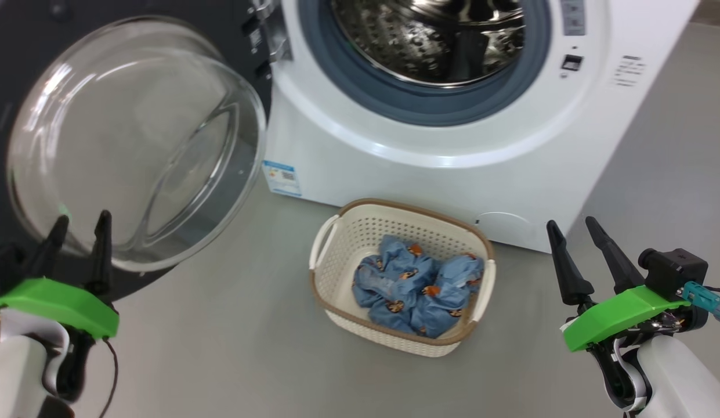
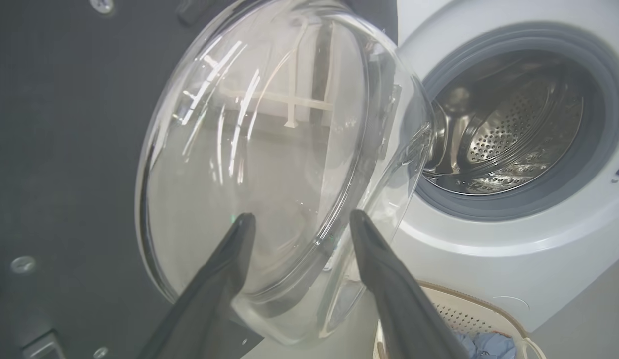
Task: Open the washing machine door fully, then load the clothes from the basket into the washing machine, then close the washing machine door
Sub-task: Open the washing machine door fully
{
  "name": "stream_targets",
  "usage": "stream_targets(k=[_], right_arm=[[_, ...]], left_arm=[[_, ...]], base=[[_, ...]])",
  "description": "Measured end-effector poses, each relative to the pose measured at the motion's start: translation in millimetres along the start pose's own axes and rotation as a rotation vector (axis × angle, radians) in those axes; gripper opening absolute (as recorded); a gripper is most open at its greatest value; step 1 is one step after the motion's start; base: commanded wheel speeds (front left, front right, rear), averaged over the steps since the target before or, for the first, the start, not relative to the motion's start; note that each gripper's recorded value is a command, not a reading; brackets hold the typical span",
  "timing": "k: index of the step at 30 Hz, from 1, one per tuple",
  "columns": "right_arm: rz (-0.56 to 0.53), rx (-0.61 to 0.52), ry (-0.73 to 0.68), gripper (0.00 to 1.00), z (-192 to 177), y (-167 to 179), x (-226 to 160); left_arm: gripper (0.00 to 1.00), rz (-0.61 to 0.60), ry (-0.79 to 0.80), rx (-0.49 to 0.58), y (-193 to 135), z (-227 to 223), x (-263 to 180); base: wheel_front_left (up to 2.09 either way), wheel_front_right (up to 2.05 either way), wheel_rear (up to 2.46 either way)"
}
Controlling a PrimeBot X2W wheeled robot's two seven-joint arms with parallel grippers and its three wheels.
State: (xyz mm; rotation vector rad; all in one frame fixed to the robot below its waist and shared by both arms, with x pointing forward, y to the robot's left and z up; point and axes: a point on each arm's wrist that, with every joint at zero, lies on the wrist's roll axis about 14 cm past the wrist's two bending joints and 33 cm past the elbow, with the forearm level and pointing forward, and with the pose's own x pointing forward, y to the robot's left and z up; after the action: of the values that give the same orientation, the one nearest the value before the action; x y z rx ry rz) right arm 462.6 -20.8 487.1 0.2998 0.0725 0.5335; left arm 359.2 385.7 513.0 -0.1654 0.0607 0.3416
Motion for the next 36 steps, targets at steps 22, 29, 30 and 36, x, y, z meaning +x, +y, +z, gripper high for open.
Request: stream_targets(k=[22,29,30,36], right_arm=[[-0.142,-0.084,-0.109,1.0,49,-39,-72],[-0.2,-0.101,-0.133,1.0,59,-55,-93],[-0.205,-0.103,-0.135,1.0,60,-56,-95],[-0.233,-0.114,-0.145,1.0,65,-64,-107]], left_arm=[[1.0,-0.258,-0.071,-0.051,-124,-9,-18],[1.0,-0.327,-0.085,-0.059,-157,-8,-21],[1.0,-0.329,-0.085,-0.059,-160,-8,-21],[1.0,-0.349,-0.069,-0.072,-171,-17,-28]], base=[[0.0,0.0,0.0],[0.0,0.0,0.0],[0.0,0.0,0.0],[0.0,0.0,0.0]])
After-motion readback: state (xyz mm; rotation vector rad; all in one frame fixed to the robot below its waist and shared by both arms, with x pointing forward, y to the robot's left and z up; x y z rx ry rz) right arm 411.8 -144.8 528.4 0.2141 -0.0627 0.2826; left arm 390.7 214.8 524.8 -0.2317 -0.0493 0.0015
